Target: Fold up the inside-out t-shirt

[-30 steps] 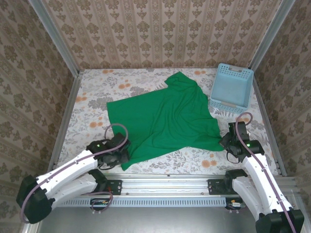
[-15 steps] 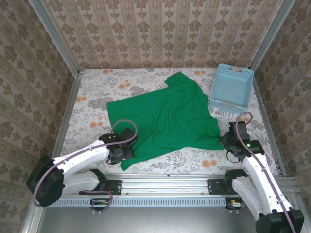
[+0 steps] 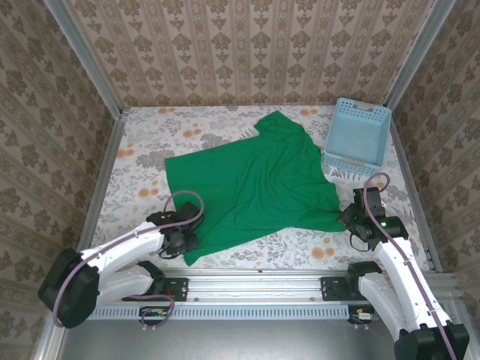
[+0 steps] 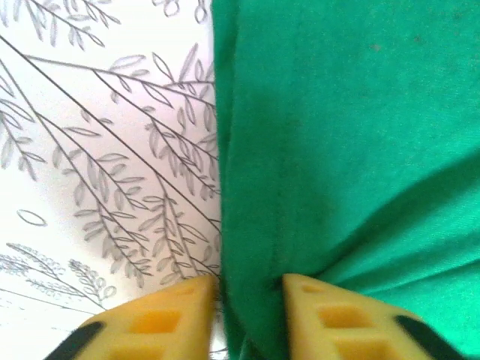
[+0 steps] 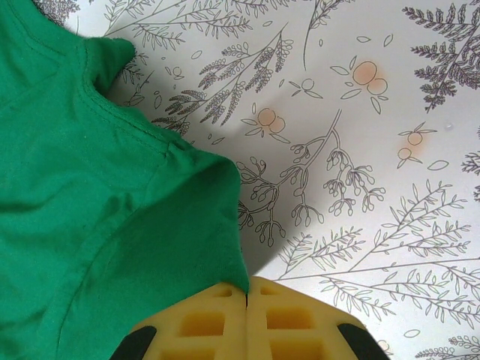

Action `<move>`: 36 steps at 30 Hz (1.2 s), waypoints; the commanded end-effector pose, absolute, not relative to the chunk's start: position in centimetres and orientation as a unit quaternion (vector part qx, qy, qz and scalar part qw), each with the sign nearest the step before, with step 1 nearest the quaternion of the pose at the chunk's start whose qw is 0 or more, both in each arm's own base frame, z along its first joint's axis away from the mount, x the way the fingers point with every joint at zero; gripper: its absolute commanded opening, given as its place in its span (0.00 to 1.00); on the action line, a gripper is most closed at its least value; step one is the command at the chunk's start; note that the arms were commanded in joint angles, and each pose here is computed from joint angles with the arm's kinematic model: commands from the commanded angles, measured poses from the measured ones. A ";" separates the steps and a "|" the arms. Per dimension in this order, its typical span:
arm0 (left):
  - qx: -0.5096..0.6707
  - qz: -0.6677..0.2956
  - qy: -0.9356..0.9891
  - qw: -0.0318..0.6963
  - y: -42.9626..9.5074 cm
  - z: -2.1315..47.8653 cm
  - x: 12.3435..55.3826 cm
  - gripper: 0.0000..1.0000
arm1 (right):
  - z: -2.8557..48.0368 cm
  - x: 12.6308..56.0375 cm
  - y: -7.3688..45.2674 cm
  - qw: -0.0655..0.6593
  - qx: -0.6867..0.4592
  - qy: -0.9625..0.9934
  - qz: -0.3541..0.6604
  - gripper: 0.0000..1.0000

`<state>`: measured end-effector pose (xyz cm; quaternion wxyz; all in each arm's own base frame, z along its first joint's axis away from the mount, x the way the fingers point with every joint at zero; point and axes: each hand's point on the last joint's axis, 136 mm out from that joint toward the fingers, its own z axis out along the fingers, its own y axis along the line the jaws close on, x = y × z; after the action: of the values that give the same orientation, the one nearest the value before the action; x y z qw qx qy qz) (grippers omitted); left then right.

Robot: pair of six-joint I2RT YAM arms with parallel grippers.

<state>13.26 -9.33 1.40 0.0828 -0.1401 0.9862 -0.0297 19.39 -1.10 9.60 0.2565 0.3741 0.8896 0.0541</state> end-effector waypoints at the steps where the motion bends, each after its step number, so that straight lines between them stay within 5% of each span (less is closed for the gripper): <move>1: -0.157 -0.029 0.984 0.083 -7.9 1.6 12.4 0.21 | 10.5 19.4 -1.6 0.267 0.377 0.886 0.045 0.00; 9: -0.176 -0.042 0.979 0.095 -6.6 2.9 11.6 0.23 | 10.5 19.3 -1.8 0.266 0.380 0.885 0.042 0.00; 16: -0.149 -0.079 0.981 0.101 -9.0 4.8 10.5 0.46 | 10.7 19.5 -1.7 0.267 0.378 0.885 0.046 0.00; 21: -0.134 -0.075 0.985 0.081 -9.9 4.1 8.8 0.52 | 10.6 19.5 -1.7 0.267 0.378 0.885 0.048 0.00; 36: -0.105 -0.085 0.989 0.065 -11.2 2.1 7.8 0.20 | 10.9 19.6 -1.7 0.269 0.377 0.885 0.047 0.00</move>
<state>8.33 -11.51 2.50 0.0734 -0.1068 0.9872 -0.0930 19.43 -1.36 9.73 0.2583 0.3783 0.8874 0.0523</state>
